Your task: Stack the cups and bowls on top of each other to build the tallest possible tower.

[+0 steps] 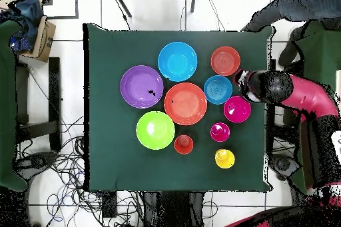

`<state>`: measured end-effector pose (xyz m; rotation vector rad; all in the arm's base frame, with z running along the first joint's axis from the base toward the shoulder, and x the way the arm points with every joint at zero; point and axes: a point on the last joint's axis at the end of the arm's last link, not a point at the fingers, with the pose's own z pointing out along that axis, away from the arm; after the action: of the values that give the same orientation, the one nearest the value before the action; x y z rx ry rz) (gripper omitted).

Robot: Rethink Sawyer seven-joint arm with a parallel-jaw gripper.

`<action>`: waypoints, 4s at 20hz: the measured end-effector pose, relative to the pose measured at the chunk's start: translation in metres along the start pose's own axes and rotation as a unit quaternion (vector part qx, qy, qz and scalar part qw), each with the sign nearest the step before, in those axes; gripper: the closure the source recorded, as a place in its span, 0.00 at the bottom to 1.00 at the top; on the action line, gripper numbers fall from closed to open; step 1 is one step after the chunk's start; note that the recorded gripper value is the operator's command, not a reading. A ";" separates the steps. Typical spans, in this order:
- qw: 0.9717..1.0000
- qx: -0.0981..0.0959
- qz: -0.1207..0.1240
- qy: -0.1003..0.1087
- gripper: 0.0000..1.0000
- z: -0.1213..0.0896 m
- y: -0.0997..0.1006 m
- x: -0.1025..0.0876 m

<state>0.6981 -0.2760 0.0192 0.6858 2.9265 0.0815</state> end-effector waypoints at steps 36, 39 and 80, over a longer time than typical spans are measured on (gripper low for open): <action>1.000 0.004 -0.017 -0.013 0.00 -0.031 0.028 -0.006; 1.000 0.001 -0.015 -0.014 0.00 -0.035 0.029 -0.008; 0.998 -0.057 0.010 -0.039 0.00 -0.039 0.044 -0.007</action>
<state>0.7179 -0.2409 0.0620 0.6851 2.8144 0.2170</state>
